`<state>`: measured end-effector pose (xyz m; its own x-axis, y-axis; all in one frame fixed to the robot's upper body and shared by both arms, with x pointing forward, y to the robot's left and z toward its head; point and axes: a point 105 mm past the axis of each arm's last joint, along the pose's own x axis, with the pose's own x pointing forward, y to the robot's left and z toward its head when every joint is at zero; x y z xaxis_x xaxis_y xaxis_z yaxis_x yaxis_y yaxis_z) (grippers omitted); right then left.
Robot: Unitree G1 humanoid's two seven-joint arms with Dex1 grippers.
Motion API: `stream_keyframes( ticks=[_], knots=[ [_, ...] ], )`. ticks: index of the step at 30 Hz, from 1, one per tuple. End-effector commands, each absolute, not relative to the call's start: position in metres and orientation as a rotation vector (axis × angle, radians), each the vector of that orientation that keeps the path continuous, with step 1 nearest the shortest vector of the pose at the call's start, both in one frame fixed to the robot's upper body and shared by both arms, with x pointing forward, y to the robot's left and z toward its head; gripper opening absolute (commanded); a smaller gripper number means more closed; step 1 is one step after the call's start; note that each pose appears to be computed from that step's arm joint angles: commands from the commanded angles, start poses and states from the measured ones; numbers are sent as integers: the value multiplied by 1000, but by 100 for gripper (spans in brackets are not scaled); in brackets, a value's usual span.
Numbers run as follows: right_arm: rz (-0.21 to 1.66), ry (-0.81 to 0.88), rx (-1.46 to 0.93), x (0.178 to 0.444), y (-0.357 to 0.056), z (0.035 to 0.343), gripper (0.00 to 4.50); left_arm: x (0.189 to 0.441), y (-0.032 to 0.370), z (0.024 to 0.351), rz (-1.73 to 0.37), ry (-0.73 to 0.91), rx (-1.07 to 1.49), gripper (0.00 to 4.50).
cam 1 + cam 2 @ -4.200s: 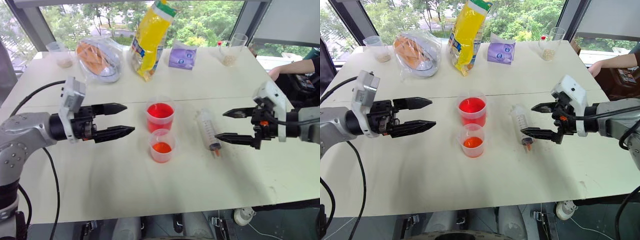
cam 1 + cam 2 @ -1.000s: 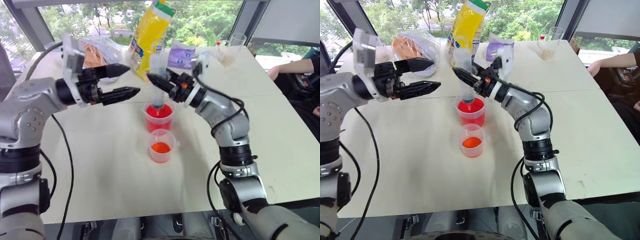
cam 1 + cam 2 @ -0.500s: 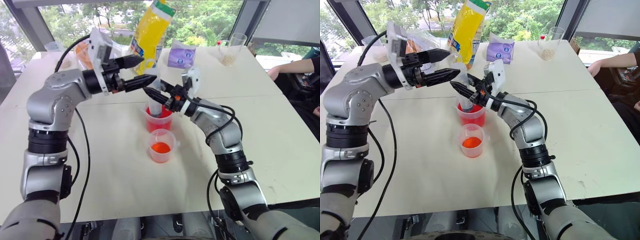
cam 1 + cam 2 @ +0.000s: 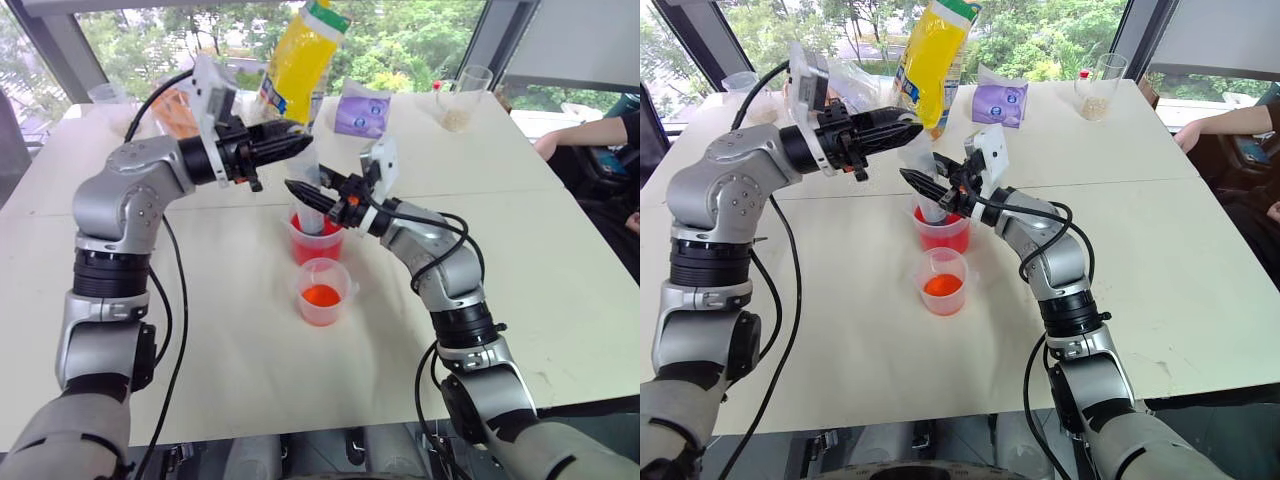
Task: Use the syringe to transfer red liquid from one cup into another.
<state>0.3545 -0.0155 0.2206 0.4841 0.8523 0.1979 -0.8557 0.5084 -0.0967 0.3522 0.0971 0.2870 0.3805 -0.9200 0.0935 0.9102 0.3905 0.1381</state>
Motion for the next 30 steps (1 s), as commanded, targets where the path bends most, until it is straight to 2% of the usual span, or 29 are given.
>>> stream_keyframes(
  ticks=[1, 7, 21, 30],
  knots=[
    [1048, -294, 6, 351, -15, 236, 143, 346, 99, 298, -1177, -201, 99, 4],
    [1030, -284, 6, 357, -18, 233, 143, 347, 97, 305, -1180, -215, 105, 4],
    [1044, -187, 17, 357, -19, 202, 143, 352, 103, 352, -1129, -342, 132, 4],
    [1050, -169, 17, 355, -18, 196, 143, 354, 108, 364, -1106, -376, 147, 4]
  ],
)
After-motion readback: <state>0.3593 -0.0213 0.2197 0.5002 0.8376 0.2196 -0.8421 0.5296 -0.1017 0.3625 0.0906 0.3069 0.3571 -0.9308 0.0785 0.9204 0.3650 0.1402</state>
